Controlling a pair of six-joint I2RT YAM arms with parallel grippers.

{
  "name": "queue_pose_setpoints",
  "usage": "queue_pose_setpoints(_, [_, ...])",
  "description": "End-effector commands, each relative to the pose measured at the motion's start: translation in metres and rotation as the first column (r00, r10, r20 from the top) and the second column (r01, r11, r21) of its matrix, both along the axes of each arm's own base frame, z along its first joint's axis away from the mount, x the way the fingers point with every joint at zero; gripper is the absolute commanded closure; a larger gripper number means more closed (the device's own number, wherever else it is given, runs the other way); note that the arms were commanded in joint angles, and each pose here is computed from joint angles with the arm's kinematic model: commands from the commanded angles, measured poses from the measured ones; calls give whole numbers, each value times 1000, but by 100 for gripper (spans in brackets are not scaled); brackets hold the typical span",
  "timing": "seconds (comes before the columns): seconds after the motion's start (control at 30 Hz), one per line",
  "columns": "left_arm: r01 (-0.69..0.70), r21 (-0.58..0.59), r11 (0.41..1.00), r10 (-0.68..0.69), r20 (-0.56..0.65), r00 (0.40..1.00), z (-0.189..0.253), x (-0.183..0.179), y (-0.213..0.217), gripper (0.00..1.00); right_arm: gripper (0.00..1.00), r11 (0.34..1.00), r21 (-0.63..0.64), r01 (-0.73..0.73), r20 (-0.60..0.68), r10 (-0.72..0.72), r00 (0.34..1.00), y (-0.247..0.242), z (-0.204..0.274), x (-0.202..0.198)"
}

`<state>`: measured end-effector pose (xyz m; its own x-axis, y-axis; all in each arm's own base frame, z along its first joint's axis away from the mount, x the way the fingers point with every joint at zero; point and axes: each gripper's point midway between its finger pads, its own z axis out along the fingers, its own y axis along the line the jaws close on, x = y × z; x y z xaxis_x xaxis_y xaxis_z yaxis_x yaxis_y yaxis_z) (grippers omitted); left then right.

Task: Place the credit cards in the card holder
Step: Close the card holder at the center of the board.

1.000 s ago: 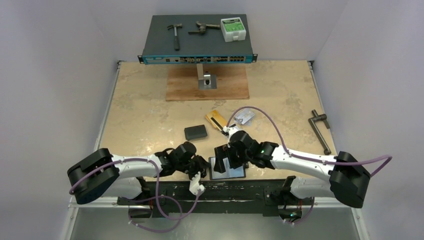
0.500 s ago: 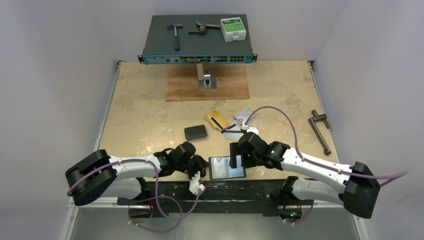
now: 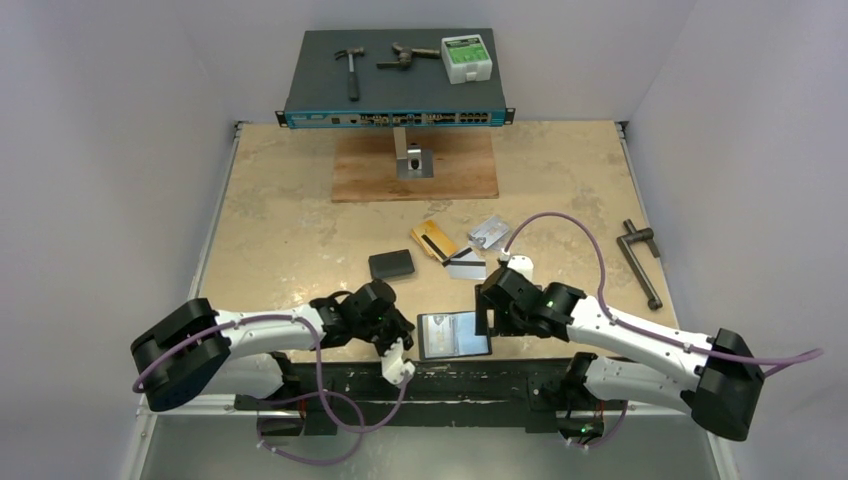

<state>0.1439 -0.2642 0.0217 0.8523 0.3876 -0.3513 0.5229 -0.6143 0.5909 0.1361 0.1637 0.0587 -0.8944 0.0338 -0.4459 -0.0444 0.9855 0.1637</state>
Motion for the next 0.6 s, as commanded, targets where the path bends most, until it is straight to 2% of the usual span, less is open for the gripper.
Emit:
queue_pose_setpoints(0.0, [-14, 3, 1000, 14, -15, 1000, 8, 2, -5, 86, 12, 998, 1, 66, 27, -66, 997, -5, 7, 6])
queue_pose_setpoints(0.1, [-10, 6, 1000, 10, -19, 1000, 8, 1, -5, 86, 15, 998, 8, 56, 25, -56, 998, 1, 1, 8])
queue_pose_setpoints(0.17, [-12, 3, 1000, 12, -20, 1000, 9, 2, -6, 86, 22, 999, 1, 49, 23, -49, 999, 5, -4, 11])
queue_pose_setpoints(0.2, [-13, 2, 1000, 13, -21, 1000, 10, 2, -7, 86, 28, 999, -1, 45, 17, -45, 999, 7, -8, 11])
queue_pose_setpoints(0.27, [-19, -2, 1000, 19, -25, 1000, 11, 3, -8, 86, 48, 999, 16, 36, 19, -36, 999, 14, -11, 14])
queue_pose_setpoints(0.3, [-21, -4, 1000, 21, -28, 999, 11, 3, -9, 86, 53, 999, 15, 38, 19, -38, 999, 14, -13, 14])
queue_pose_setpoints(0.4, [-22, -24, 999, 21, -42, 999, 11, 2, -13, 86, 59, 999, 4, 48, 19, -48, 999, 11, -20, 14])
queue_pose_setpoints(0.57, [40, -108, 993, -44, -32, 999, 11, -4, -26, 87, 64, 999, -2, 42, 1, -42, 999, 9, -35, 9])
